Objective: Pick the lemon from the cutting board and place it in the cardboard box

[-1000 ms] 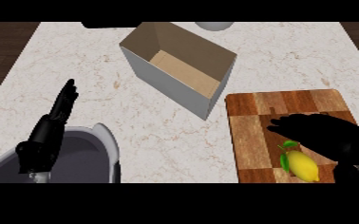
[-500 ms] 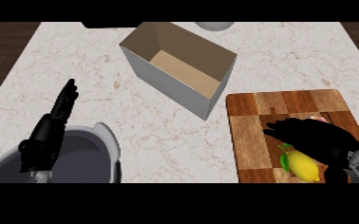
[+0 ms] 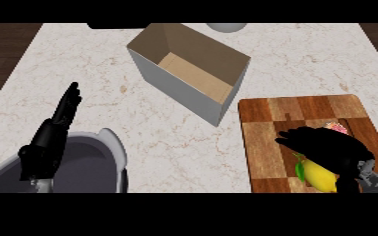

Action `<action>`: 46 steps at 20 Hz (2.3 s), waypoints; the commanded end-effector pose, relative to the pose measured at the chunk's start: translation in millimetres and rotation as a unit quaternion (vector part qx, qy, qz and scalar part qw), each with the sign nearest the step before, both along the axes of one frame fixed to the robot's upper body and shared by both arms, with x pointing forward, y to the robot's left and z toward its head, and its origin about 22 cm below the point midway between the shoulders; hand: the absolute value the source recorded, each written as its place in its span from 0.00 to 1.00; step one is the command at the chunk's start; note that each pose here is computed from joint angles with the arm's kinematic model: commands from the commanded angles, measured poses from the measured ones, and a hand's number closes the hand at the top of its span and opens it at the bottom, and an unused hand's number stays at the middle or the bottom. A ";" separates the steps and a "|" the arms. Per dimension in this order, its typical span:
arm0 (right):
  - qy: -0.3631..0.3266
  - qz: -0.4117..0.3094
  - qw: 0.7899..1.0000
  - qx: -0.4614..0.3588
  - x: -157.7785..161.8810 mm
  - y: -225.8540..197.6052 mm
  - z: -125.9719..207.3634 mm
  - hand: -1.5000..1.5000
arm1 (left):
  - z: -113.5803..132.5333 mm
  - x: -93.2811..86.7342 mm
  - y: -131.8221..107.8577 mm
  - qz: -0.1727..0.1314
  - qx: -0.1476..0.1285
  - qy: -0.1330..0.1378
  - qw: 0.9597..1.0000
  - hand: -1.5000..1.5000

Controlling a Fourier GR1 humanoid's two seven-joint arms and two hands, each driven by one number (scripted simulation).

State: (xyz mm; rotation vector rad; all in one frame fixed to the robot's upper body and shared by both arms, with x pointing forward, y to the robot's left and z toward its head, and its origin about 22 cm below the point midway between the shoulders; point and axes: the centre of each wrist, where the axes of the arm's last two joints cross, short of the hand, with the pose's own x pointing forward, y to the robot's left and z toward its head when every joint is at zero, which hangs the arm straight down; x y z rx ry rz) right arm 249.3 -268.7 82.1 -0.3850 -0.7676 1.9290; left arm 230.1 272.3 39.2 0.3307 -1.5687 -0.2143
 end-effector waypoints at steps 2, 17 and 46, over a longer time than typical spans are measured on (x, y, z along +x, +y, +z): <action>0.008 0.008 1.000 -0.022 -1.4 -6.0 -13.1 0.00 | -27.8 1.1 24.0 0.025 0.011 0.054 0.998 0.50; -0.111 0.055 0.991 0.040 2.5 0.3 -14.4 1.00 | -30.2 -1.1 16.0 0.029 0.007 0.053 0.998 0.50; -0.311 -0.063 0.816 0.484 121.8 -3.1 115.3 1.00 | -18.5 5.3 5.0 0.032 0.016 0.055 0.998 0.50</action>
